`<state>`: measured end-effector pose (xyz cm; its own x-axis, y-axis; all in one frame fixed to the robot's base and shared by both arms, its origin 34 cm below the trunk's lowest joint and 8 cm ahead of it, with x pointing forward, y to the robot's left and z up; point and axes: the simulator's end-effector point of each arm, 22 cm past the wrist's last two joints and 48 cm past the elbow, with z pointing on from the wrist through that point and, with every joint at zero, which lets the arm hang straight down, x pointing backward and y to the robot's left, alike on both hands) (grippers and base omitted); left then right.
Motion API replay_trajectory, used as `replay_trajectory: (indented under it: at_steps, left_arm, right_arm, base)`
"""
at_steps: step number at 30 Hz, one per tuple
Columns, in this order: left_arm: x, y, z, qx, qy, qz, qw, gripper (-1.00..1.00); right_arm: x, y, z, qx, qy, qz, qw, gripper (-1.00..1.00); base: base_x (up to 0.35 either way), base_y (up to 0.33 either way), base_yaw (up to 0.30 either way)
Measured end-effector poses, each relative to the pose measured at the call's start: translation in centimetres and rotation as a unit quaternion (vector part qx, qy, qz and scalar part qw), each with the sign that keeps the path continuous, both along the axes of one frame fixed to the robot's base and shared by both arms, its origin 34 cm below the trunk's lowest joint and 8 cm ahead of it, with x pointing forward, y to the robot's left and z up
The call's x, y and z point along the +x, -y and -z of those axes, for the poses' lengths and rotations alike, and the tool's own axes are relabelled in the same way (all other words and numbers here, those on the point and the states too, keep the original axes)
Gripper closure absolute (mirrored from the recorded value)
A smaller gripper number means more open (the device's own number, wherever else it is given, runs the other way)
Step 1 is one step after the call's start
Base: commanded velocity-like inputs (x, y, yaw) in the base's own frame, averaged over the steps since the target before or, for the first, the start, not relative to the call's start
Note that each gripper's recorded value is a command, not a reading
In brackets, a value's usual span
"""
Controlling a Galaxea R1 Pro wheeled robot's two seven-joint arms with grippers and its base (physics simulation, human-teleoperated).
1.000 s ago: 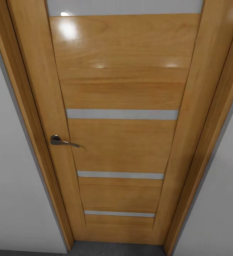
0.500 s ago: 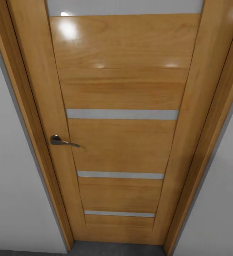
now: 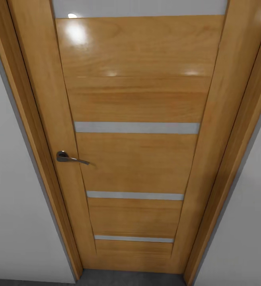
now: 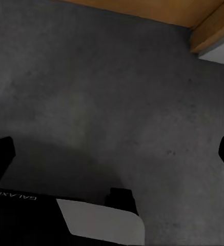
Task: Move the two storage containers from the living room to the garage. In the garage, place one container on the floor and stack the other container on top of it (either order is fine).
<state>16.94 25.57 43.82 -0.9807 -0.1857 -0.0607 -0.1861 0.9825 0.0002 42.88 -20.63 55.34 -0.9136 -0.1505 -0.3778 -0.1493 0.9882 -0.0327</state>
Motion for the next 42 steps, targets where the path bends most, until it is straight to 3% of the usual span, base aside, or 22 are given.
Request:
replay_trajectory:
  at_steps: [5,6,7,11,16,17,20,23,27,31,33,38,40,41,42]
  left_arm:
    - [0.0,0.1,0.0,0.0,0.0,0.0,1.0,-1.0]
    - [0.0,0.0,0.0,0.0,0.0,0.0,1.0,-1.0]
    - [0.0,0.0,0.0,0.0,0.0,0.0,1.0,-1.0]
    - [0.0,0.0,0.0,0.0,0.0,0.0,1.0,-1.0]
    - [0.0,0.0,0.0,0.0,0.0,0.0,1.0,-1.0]
    - [0.0,0.0,0.0,0.0,0.0,0.0,1.0,-1.0]
    - [0.0,0.0,0.0,0.0,0.0,0.0,1.0,-1.0]
    - [0.0,0.1,0.0,-0.001,0.0,0.0,1.0,-1.0]
    - [0.0,0.2,0.0,-0.001,0.0,0.0,1.0,-1.0]
    - [0.0,0.2,0.0,-0.001,0.0,0.0,1.0,-1.0]
    - [0.0,0.2,0.0,-0.001,0.0,0.0,1.0,-1.0]
    - [0.0,0.2,0.0,-0.001,0.0,0.0,1.0,-1.0]
    - [0.0,0.2,0.0,-0.001,0.0,0.001,1.0,-1.0]
    - [0.0,0.2,0.0,-0.001,0.0,0.001,1.0,-1.0]
    - [0.0,0.2,0.0,-0.001,0.0,0.001,1.0,-1.0]
  right_arm:
    - [2.3,-1.9,-2.7,0.005,0.024,-0.023,0.9994,-1.0]
    - [3.8,-5.4,-4.8,0.015,0.052,-0.061,0.9966,-1.0]
    - [4.2,-6.9,-5.7,0.018,0.062,-0.076,0.995,-1.0]
    - [5.0,-10.7,-8.2,0.034,0.077,-0.099,0.9915,-1.0]
    - [6.5,-12.1,-11.0,0.046,0.099,-0.097,0.9894,-1.0]
    - [8.5,-12.4,-14.2,0.043,0.139,-0.097,0.9846,-1.0]
    - [9.9,-12.7,-16.0,0.032,0.162,-0.101,0.981,-1.0]
    - [14.1,-12.5,-19.6,0.004,0.195,-0.108,0.9749,-1.0]
    - [17.1,-12.0,-22.3,-0.012,0.205,-0.108,0.9727,-1.0]
    - [22.9,-11.7,-28.6,-0.024,0.247,-0.105,0.9629,-1.0]
    - [25.3,-12.5,-32.3,-0.011,0.264,-0.109,0.9583,-1.0]
    - [24.8,-16.7,-33.9,0.026,0.265,-0.154,0.9514,-1.0]
    - [24.1,-19.4,-34.8,0.038,0.272,-0.191,0.9426,-1.0]
    - [24.6,-23.1,-38.3,0.044,0.316,-0.242,0.9161,-1.0]
    - [24.9,-23.9,-39.6,0.043,0.335,-0.254,0.9061,-1.0]
  base:
    - [0.0,0.0,0.0]
    - [0.0,0.0,0.0]
    - [0.0,0.0,0.0]
    - [0.0,0.0,0.0]
    - [0.0,0.0,0.0]
    - [0.0,0.0,0.0]
    - [0.0,0.0,0.0]
    - [0.0,0.0,0.0]
    - [0.0,0.0,0.0]
    - [0.0,0.0,0.0]
    - [0.0,0.0,0.0]
    - [0.0,0.0,0.0]
    - [0.0,0.0,0.0]
    - [0.0,0.0,0.0]
    - [0.0,0.0,0.0]
